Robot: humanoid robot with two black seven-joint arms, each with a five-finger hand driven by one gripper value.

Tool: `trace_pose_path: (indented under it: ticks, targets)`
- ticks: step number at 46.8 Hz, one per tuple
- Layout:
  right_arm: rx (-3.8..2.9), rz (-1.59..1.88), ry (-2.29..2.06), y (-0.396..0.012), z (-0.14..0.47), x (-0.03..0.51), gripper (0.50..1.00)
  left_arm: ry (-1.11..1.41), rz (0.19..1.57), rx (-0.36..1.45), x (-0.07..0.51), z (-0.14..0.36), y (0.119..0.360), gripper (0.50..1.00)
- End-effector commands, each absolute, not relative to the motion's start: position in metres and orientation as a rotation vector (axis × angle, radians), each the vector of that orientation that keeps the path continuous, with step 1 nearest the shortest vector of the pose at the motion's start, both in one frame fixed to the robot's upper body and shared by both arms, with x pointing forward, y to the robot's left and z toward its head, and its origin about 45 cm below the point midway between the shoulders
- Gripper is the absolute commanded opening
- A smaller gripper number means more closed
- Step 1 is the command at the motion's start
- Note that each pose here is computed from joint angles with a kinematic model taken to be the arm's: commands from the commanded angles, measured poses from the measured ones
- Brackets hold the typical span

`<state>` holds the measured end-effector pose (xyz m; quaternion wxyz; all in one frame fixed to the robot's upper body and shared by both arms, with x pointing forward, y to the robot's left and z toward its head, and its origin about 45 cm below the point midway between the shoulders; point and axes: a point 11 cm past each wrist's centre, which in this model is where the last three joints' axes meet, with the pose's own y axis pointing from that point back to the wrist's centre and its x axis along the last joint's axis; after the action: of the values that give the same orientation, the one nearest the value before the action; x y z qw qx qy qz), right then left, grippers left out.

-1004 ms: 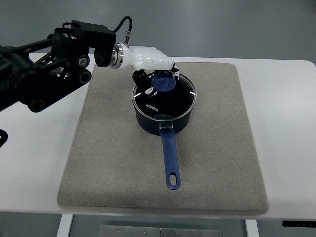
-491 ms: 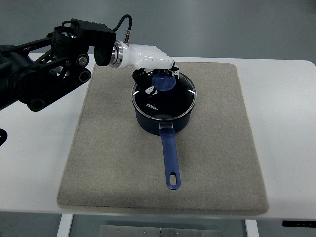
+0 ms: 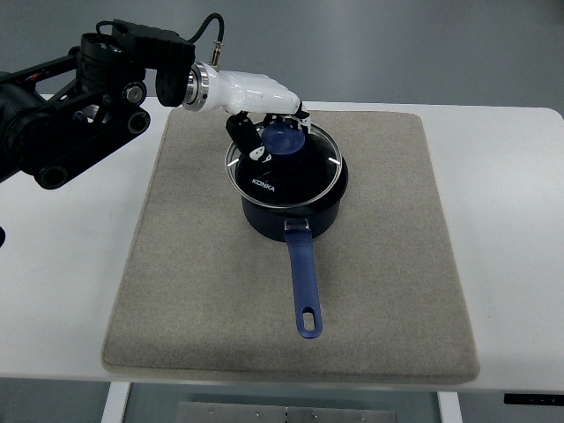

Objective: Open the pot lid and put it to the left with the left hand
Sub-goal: 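Lift the glass lid off the saucepan with the left hand, then carry the lid beside the saucepan and lower it onto the pad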

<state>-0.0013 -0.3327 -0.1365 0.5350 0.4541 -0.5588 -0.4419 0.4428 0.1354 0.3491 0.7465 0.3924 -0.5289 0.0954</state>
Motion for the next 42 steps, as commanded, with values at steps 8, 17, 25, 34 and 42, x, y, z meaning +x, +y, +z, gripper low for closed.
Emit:
trace_pose_path:
  ticks: [8, 17, 25, 34, 42]
  targets:
    - [1.082, -1.053, -1.331, -0.333, -0.136, -0.001, 0.915, -1.148, 0.249, 0.88, 0.448, 0.357, 0.155, 0.5]
    - [1.081, -1.054, -1.332, -0.333, -0.136, -0.001, 0.915, -1.121, 0.289, 0.879, 0.451, 0.37, 0.171, 0.5]
    - [1.081, -1.054, -1.332, -0.333, -0.136, -0.001, 0.915, -1.104, 0.331, 0.913, 0.454, 0.376, 0.197, 0.5]
    - [1.081, -1.054, -1.332, -0.333, -0.136, -0.001, 0.915, -1.074, 0.382, 0.976, 0.455, 0.379, 0.237, 0.5]
    - [1.082, -1.053, -1.331, -0.333, -0.136, -0.001, 0.915, -1.053, 0.41, 1.022, 0.454, 0.379, 0.264, 0.5]
